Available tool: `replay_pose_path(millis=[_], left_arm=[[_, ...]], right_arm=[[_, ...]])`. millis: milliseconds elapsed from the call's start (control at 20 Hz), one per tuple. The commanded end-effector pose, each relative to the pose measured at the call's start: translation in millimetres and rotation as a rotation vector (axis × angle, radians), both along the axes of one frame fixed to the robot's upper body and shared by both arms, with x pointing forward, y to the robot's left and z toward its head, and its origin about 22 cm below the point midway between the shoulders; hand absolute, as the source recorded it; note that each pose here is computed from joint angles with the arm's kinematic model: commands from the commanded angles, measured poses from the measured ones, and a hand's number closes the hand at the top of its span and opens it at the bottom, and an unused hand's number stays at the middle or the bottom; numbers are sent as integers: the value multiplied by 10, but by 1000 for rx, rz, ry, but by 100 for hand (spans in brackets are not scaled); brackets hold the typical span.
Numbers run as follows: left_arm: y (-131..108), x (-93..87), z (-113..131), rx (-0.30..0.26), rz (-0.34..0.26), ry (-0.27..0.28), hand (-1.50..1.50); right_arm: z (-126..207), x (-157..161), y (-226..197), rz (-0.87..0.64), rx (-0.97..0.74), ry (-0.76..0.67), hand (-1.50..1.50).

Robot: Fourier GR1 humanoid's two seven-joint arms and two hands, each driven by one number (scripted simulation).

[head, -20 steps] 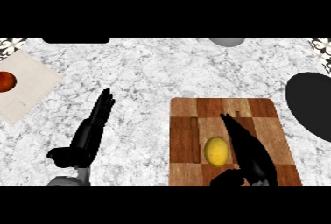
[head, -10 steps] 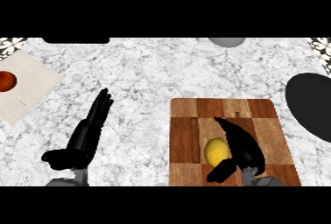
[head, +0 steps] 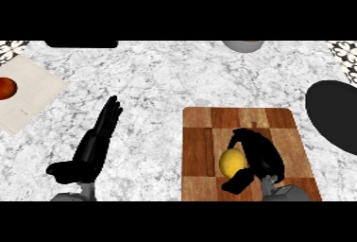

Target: Pick the lemon from the cutting board and place it in the pan

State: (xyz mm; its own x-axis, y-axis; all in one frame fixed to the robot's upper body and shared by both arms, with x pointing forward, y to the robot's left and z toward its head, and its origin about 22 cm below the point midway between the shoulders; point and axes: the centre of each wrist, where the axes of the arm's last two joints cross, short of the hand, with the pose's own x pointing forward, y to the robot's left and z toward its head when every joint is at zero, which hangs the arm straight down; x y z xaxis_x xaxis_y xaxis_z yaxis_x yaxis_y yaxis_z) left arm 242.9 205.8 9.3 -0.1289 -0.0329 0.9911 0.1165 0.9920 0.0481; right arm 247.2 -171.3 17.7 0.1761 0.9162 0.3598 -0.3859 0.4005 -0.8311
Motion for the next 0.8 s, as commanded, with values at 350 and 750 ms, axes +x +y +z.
replay_pose_path(millis=[350,750], left_arm=[[-26,108,-71,4,4,8,0],[66,-74,-27,-4,22,7,0]], right_arm=[[257,-48,-19,-78,-94,-268,150],[511,-797,-821,294,-102,-408,150]])
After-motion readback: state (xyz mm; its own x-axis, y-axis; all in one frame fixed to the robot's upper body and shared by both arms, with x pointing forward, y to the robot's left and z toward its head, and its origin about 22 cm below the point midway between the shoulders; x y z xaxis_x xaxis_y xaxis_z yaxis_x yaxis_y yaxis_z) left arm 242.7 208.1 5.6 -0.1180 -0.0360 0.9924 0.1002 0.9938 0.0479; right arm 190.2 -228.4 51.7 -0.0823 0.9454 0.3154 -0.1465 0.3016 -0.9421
